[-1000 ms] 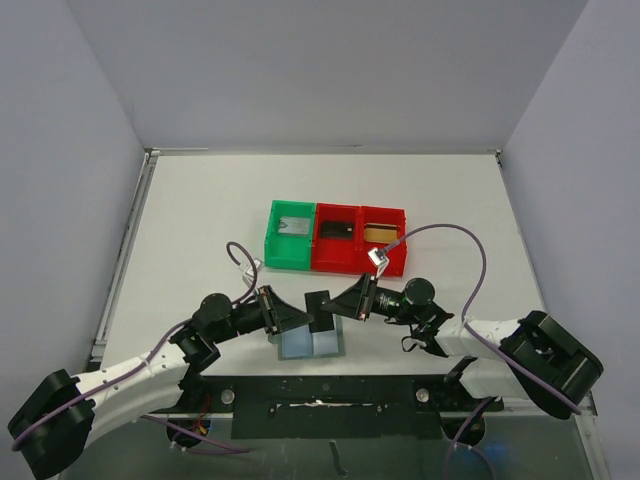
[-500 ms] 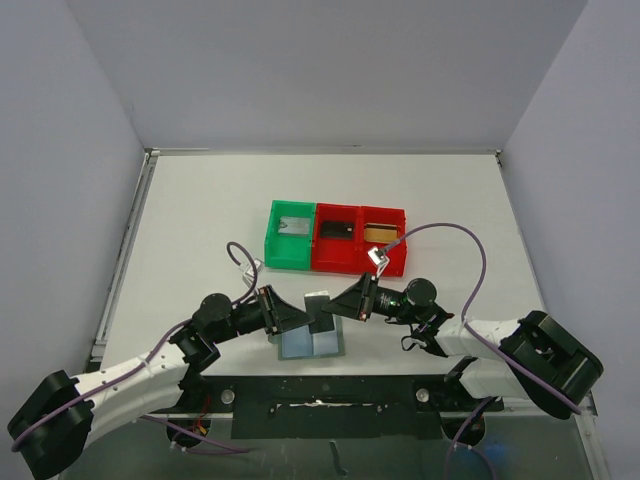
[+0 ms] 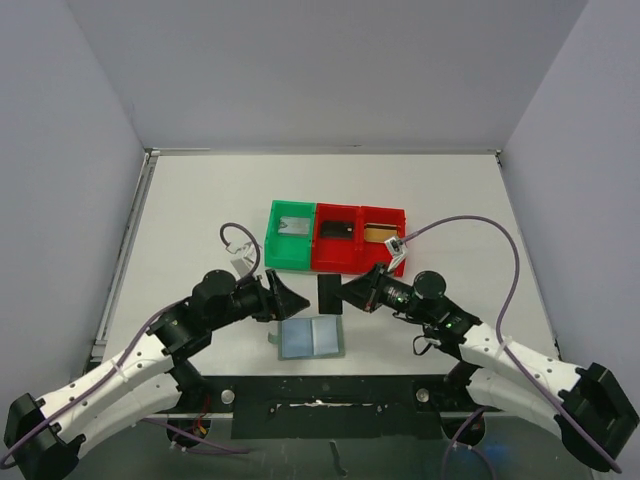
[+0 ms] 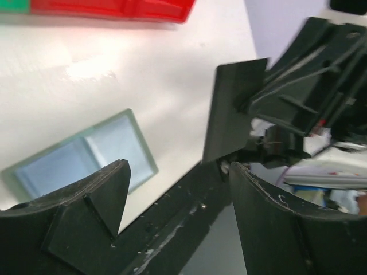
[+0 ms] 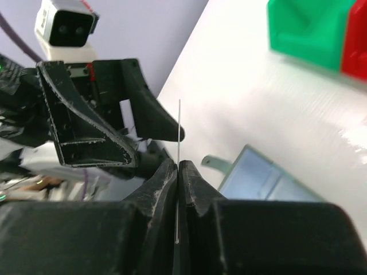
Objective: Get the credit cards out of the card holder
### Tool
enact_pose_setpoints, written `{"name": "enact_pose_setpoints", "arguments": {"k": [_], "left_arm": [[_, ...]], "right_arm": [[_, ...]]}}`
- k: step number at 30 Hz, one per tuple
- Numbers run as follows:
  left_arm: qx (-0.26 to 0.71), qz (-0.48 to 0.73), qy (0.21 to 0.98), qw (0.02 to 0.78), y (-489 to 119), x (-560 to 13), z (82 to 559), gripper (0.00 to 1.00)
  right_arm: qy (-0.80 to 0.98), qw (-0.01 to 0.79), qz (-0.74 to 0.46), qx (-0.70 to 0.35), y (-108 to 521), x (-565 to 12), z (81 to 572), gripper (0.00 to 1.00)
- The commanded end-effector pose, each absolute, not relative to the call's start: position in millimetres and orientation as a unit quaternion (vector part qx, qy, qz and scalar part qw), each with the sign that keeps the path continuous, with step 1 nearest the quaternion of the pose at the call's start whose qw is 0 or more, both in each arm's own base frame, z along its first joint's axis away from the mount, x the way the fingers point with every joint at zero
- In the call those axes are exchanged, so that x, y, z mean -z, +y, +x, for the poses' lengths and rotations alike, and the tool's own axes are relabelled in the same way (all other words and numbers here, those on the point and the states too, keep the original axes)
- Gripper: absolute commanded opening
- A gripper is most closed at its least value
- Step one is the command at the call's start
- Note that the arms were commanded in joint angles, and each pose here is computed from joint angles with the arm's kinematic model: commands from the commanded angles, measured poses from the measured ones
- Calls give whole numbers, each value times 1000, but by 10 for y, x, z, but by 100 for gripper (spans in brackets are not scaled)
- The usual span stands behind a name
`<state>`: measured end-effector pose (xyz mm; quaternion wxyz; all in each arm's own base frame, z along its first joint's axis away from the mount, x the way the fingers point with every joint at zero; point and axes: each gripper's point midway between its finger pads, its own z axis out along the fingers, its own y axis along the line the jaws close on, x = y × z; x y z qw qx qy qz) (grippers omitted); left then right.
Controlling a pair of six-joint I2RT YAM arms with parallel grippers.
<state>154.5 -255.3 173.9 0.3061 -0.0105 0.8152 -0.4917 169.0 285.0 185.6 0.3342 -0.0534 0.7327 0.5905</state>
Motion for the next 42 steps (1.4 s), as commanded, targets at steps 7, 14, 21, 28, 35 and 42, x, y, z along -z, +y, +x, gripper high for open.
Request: {"name": "enact_pose_setpoints", "arguments": {"k": [7, 14, 21, 28, 35, 42], "left_arm": [[299, 24, 883, 361, -1938, -1546, 1904, 72], [262, -49, 879, 394, -1415, -1729, 2288, 73], [216, -72, 838, 495, -1061, -2061, 2388, 73], [203, -89, 832, 508, -976, -2037, 2393, 74], [202, -91, 829, 513, -956, -2057, 2390, 74], [207, -90, 822, 524, -952, -2122, 2382, 74]], "right_arm": [[759, 569, -110, -297, 2216, -2153, 2136, 0], [730, 631, -248, -86, 2186, -2352, 2311, 0], [666, 658, -349, 35, 2399, -2471, 2613, 0], [665, 624, -407, -52, 2645, -2439, 3095, 0], [661, 574, -482, -38, 2767, -2169, 3441, 0], [648, 526, -550, 7, 2785, -1867, 3704, 0]]}}
